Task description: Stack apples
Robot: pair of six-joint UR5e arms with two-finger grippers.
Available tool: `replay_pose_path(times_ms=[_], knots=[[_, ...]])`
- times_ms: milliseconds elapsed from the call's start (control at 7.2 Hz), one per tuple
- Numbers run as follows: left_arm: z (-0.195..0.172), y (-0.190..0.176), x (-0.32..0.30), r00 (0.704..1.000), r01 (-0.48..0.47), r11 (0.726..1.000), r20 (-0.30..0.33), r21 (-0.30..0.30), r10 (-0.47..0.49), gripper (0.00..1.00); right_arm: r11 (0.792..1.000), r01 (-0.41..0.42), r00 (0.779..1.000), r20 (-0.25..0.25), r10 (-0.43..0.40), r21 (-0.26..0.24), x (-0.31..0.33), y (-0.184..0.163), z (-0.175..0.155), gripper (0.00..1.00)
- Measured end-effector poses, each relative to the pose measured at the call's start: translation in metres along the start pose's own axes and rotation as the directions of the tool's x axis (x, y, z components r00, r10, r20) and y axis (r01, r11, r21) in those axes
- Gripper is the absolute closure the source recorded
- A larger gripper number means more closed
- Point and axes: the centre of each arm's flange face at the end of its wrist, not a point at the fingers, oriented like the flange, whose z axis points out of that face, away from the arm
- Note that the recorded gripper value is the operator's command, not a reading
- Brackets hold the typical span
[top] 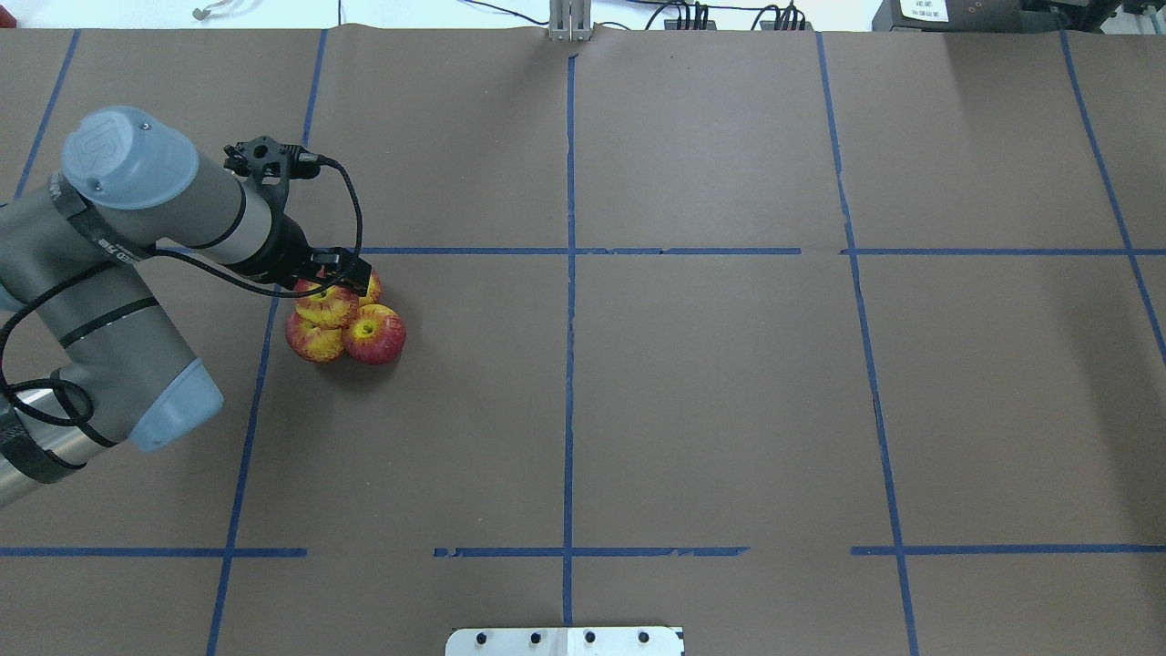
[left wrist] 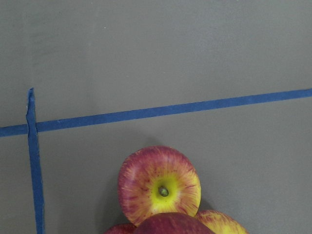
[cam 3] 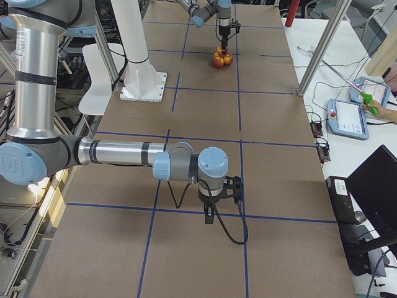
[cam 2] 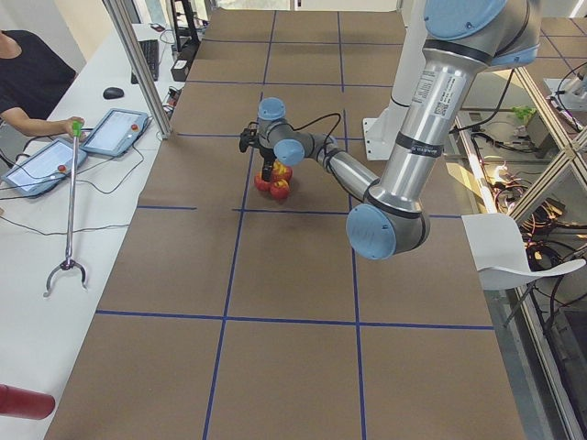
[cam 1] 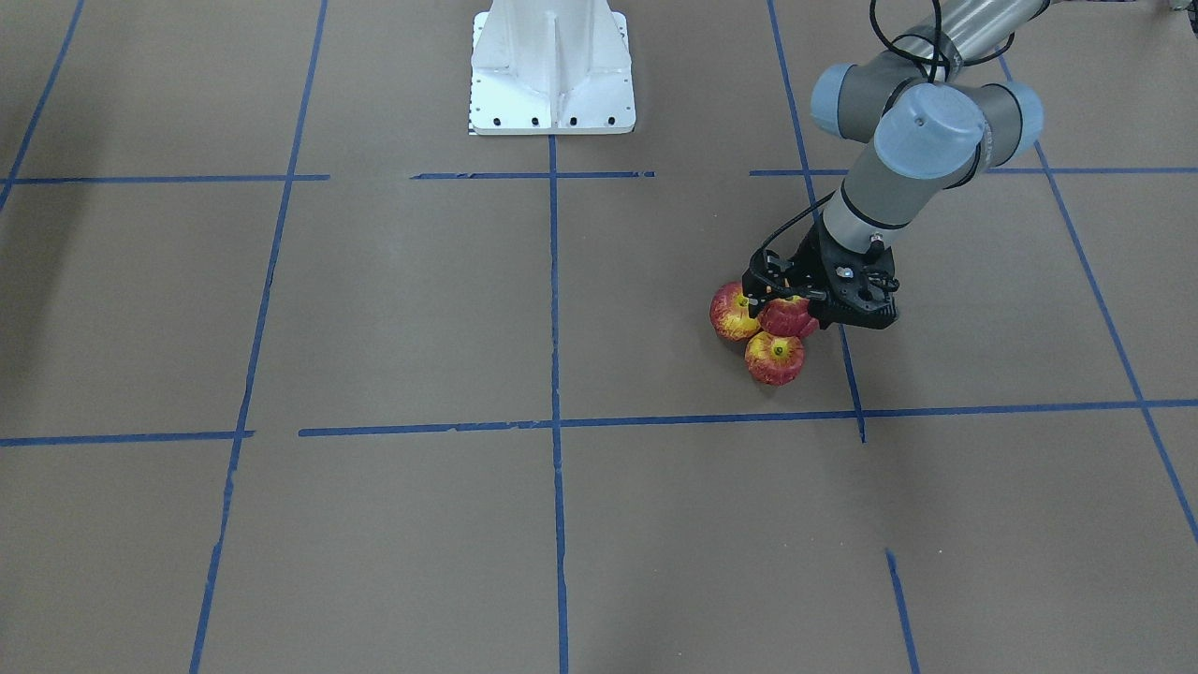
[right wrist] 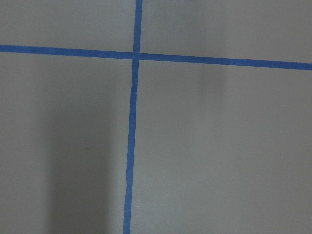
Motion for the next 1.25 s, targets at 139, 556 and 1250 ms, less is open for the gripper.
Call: replay_pose_path(times_ms=[139, 556, 1250], knots=[[-0.001, 0.0, 0.0, 1.0, -0.001, 1.0, -0.001, 0.001, 0.001, 0.0, 1.0, 0.0, 1.0, 0.0, 0.0, 0.0, 0.0, 0.0, 0.0, 0.0], [-0.01, -0.001, -0.004, 1.0, 0.006, 1.0, 0.01, 0.003, -0.006, 0.0, 1.0, 0.0, 1.0, 0.0, 0.0, 0.0, 0.0, 0.0, 0.0, 0.0], [-0.153, -0.008, -0.209, 0.989, -0.1, 0.992, 0.121, 0.079, 0.09, 0.0, 1.0, 0.0, 1.0, 0.0, 0.0, 0.0, 0.0, 0.0, 0.0, 0.0]])
